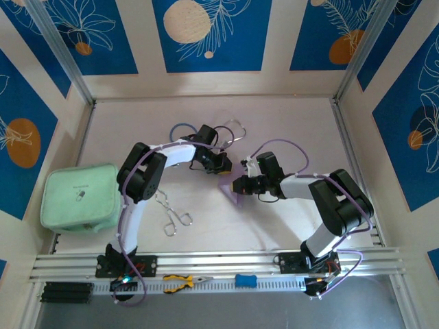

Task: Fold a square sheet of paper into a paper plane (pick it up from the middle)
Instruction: Third fold the triangle at the center of the table.

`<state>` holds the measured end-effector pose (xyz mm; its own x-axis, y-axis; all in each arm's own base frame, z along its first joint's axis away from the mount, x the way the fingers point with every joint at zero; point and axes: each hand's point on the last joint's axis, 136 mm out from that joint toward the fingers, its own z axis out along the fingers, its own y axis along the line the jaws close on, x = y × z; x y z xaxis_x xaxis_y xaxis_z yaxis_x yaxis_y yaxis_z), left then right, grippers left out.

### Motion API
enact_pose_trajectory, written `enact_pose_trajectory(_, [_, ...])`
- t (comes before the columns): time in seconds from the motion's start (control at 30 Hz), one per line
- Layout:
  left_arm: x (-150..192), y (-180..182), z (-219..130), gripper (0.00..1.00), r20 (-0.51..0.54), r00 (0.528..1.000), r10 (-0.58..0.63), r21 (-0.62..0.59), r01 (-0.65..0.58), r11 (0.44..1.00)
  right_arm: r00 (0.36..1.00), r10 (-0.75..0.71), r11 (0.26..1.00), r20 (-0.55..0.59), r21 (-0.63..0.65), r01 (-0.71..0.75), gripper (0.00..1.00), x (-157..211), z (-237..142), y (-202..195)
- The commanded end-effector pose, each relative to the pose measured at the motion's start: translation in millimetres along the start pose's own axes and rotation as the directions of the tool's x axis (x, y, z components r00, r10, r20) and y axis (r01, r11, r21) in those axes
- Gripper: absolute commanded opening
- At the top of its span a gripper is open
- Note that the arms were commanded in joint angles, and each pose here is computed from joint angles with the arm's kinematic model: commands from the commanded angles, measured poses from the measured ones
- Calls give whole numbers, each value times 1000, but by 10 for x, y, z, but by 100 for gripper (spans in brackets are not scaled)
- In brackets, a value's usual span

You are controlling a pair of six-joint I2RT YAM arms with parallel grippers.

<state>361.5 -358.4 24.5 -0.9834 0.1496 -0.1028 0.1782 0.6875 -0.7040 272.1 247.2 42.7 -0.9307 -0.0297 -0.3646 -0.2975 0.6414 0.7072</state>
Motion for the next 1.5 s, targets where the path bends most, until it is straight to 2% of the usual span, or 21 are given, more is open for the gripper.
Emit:
enact_pose_trajectory(0.0, [137, 224, 36, 16, -46, 998, -34, -62, 31, 998, 1000, -19, 999, 6, 34, 19, 1, -73, -11, -41])
enact_pose_trajectory(0.93, [41, 22, -62, 16, -19, 1000, 1, -21, -2, 1000, 999, -33, 992, -11, 121, 35, 2, -48, -90, -145])
enact_pose_trajectory(1.47, [49, 55, -50, 16, -22, 1000, -8, -29, 7, 1000, 999, -40, 989, -17, 142, 42, 2, -117, -53, -216])
